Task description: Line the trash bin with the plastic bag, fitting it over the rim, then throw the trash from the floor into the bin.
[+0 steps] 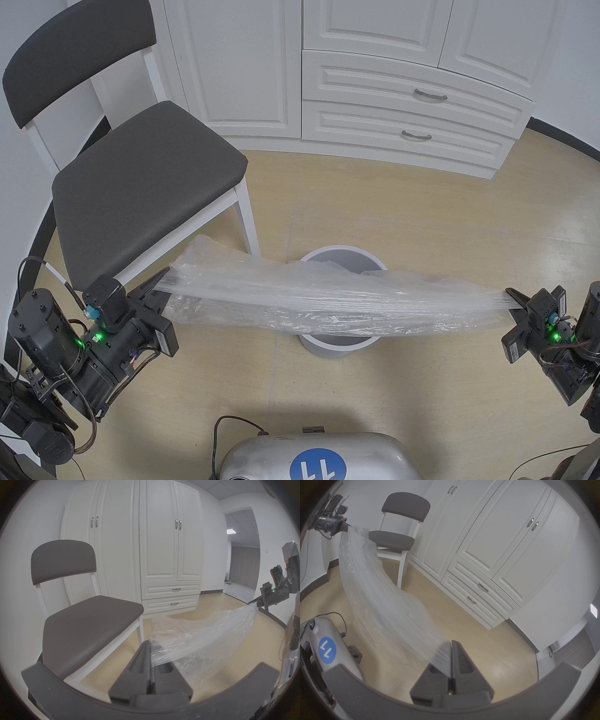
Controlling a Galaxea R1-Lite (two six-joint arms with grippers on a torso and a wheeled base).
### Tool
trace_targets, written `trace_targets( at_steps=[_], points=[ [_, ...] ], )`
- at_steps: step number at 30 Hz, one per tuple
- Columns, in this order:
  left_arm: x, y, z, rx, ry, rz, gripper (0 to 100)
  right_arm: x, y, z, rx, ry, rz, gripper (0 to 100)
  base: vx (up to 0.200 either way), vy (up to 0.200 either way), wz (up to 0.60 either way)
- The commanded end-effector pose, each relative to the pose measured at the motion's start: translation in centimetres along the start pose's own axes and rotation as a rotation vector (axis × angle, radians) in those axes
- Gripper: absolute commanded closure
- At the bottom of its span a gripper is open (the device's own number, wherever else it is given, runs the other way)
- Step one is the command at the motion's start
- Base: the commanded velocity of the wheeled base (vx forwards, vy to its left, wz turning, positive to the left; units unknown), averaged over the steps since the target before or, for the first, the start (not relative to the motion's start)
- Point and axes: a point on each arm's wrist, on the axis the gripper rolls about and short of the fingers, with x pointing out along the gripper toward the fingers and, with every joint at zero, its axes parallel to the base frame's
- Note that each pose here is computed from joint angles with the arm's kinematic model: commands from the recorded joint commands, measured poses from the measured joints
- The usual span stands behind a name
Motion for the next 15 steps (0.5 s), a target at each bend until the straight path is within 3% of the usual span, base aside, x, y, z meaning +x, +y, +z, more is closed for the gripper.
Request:
trace_targets(
  at_steps=[1,15],
  points=[
    [-0.04,0.12,0.03,-0.001,-0.001,0.008,100,0.09,-0.08,-0.18,-0.002,0.011,-0.008,100,0.0,0.0,0.0],
    [0.02,0.18,0.03,-0.001,-0.002,0.009,100,0.16,-0.32,-0.47,-0.031,0.023,-0.02,100,0.0,0.0,0.0]
  ],
)
